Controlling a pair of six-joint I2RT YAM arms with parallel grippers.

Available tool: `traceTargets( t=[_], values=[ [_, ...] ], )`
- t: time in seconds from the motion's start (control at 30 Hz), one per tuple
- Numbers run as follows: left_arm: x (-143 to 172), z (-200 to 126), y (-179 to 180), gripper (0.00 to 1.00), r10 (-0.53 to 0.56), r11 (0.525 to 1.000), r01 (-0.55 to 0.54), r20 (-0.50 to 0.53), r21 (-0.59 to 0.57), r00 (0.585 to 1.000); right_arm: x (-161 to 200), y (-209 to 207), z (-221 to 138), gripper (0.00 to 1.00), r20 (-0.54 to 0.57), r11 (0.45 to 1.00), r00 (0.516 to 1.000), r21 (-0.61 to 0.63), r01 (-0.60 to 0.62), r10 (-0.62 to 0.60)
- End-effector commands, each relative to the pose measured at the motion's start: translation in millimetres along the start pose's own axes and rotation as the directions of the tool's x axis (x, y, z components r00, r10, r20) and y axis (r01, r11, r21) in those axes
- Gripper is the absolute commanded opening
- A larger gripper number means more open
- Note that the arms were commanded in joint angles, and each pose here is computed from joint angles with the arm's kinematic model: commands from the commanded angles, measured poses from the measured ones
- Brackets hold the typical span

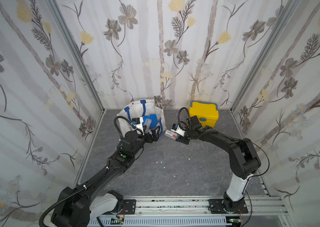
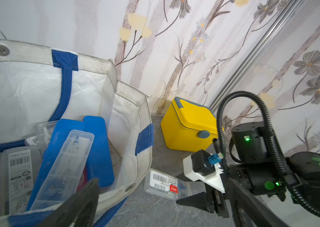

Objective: Put the compass set into the canvas bag
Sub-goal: Pick up the compass set at the center of the board.

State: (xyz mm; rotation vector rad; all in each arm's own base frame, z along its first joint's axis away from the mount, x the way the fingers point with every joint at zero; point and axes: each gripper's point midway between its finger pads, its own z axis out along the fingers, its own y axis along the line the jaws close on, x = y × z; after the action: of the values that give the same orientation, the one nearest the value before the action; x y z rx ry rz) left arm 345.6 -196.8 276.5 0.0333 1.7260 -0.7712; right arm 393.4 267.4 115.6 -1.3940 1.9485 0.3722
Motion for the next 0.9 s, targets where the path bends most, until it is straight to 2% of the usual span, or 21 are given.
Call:
traceTargets(
  t=[0.0,0.2,0.33,0.6,0.87],
  values=[
    [-9.9,2.8,-6.5,1.0,-0.037,0.999,0.036,0.028,0.024,0.999,-45.0,-11.4,-26.0,0.43,0.193,0.997,0.981,0.081,-0.003,-0.012],
    [-18.0,11.2,-19.4,1.0,-0.097,0.992,0.093,0.037,0.088,0.995,-80.1,-9.2,-80.3,0.42,0.358,0.985,0.932,0.171,-0.009,-0.054],
    [-24.8,16.3,-37.1,1.0,-0.133,0.977,0.123,0.046,0.174,0.99,-90.9,-4.5,-107.4,0.42,0.44,0.975,0.894,0.219,-0.023,-0.078],
    [-22.2,35.5,-80.3,1.0,-0.18,0.932,0.16,0.032,0.325,0.983,-91.6,-0.2,-128.4,0.42,0.472,0.963,0.877,0.264,-0.046,-0.087],
    [-2.9,67.6,-116.7,0.99,-0.18,0.895,0.184,-0.049,0.407,0.983,-87.1,3.0,-139.6,0.43,0.48,0.952,0.871,0.301,-0.052,-0.104]
  ],
)
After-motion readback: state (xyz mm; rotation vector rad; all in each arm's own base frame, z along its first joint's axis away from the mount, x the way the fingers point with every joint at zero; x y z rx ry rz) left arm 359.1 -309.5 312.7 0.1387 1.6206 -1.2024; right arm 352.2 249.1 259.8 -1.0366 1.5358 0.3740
